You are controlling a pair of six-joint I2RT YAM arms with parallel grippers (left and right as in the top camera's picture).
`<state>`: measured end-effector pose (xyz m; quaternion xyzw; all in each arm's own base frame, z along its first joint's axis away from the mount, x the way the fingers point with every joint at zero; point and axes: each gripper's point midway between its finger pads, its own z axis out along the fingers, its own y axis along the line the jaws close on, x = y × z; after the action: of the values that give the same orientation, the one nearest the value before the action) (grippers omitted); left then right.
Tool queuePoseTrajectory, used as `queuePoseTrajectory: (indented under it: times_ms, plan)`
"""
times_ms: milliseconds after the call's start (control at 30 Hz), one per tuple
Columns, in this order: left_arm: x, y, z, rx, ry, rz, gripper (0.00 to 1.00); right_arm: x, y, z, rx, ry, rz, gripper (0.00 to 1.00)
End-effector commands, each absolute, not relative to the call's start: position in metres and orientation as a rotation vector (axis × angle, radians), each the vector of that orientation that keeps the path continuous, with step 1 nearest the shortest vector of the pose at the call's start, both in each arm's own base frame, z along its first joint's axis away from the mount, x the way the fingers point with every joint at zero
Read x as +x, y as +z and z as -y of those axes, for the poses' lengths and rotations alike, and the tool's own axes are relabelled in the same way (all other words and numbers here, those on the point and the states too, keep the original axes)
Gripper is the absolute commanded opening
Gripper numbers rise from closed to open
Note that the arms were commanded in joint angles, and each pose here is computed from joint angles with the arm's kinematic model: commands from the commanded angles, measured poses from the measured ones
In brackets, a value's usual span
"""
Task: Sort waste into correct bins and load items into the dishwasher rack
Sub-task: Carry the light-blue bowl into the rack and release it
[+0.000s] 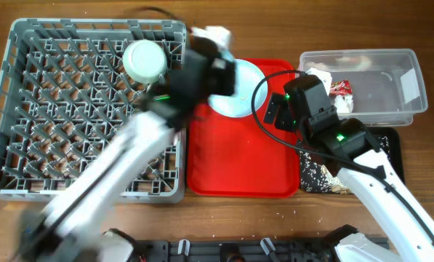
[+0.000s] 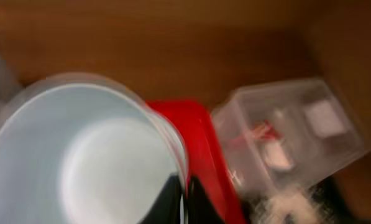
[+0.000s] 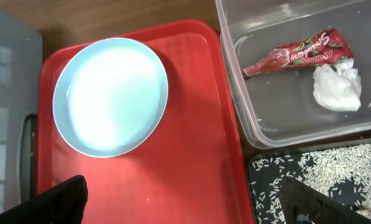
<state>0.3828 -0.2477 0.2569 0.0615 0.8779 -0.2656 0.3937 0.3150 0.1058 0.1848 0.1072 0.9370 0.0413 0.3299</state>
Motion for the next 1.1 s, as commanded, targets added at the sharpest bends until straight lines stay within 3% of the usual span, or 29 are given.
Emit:
queuePoseTrajectory:
  times_ms: [0,67,167,433,733,1067]
  plan:
    - [0.312,0.335,0.170,0.067,-1.019,-2.204,0.04,0.316,0.186,-0.106,0.281,0.112,-2.447,1.00]
    - [0.275,0.323,0.111,-0.060,-1.085,-2.298,0.04,0.316,0.186,-0.106,0.281,0.112,-2.447,1.00]
    - [0.252,0.300,0.077,-0.130,-1.268,-2.359,0.04,0.316,0.186,-0.106,0.281,0.112,-2.447,1.00]
    - [0.292,0.228,0.044,-0.391,-1.827,-2.286,0.04,0.316,0.186,-0.106,0.281,0.112,-2.447,1.00]
    - [0.284,0.164,0.017,-0.666,-1.901,-2.210,0.04,0.316,0.186,-0.106,0.281,0.112,-2.447,1.00]
    - [0.278,0.181,0.026,-0.756,-2.017,-2.106,0.04,0.316,0.186,-0.106,0.281,0.112,-2.447,1.00]
